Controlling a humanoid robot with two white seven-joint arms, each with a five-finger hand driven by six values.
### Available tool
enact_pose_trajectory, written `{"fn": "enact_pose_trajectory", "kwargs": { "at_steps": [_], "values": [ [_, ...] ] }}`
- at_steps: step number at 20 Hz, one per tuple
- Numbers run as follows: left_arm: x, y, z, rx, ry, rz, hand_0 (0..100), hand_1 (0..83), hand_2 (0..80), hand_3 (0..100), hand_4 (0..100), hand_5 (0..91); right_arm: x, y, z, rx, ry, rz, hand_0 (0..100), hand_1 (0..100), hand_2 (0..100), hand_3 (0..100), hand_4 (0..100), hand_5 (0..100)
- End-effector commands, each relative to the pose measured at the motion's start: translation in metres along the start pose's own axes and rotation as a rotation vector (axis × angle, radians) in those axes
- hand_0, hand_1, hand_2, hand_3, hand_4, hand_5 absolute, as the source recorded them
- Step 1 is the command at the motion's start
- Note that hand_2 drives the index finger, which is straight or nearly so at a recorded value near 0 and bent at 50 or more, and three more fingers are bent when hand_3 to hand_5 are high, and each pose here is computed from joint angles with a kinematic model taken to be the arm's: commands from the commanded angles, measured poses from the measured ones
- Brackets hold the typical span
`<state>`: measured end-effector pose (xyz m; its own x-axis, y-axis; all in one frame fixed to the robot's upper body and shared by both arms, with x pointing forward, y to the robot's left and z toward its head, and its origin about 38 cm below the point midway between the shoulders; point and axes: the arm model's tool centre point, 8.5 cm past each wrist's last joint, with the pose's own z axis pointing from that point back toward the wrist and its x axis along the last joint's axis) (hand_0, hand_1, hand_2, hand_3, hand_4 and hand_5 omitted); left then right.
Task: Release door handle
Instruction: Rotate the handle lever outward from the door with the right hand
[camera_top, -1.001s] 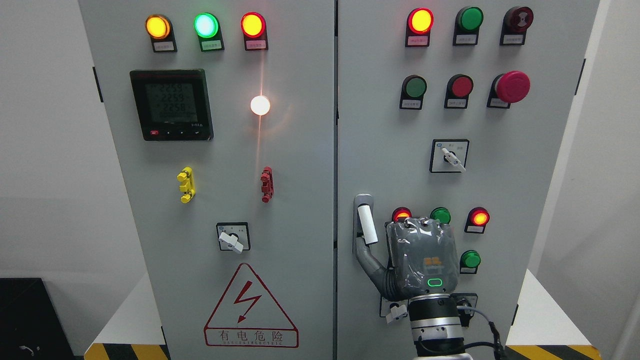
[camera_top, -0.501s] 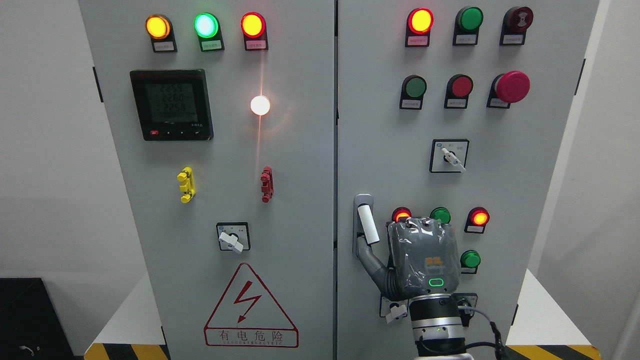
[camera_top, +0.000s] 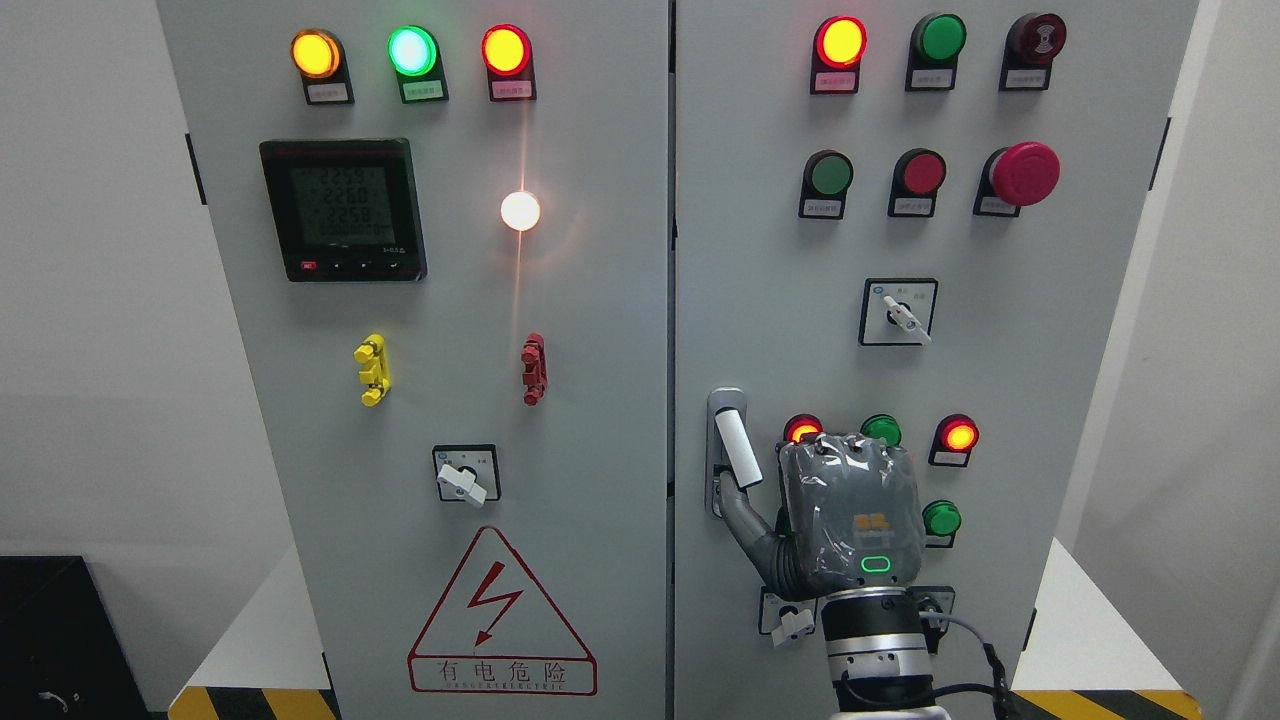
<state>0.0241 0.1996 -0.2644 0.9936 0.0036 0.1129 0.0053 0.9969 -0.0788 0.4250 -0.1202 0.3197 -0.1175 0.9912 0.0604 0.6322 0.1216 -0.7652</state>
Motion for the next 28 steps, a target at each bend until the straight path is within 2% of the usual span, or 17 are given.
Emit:
{"fn": "enact_pose_trajectory", "kwargs": {
  "at_steps": [1, 28],
  "values": [
    [-0.0128, 0.0000, 0.0011, 0.000, 0.020, 0.003, 12, 55.6, 0.0, 0, 0, 0.0, -0.0029, -0.0010, -0.0005, -0.004, 0.009, 0.001, 49, 34, 100, 100, 100, 100],
    [-0.0128, 0.0000, 0.0011, 0.000, 0.020, 0.003, 12, 55.6, 0.0, 0, 0, 0.0, -0.0045, -0.0014, -0.0001, -0.007, 0.020, 0.000, 50, 33, 100, 100, 100, 100]
  ]
}}
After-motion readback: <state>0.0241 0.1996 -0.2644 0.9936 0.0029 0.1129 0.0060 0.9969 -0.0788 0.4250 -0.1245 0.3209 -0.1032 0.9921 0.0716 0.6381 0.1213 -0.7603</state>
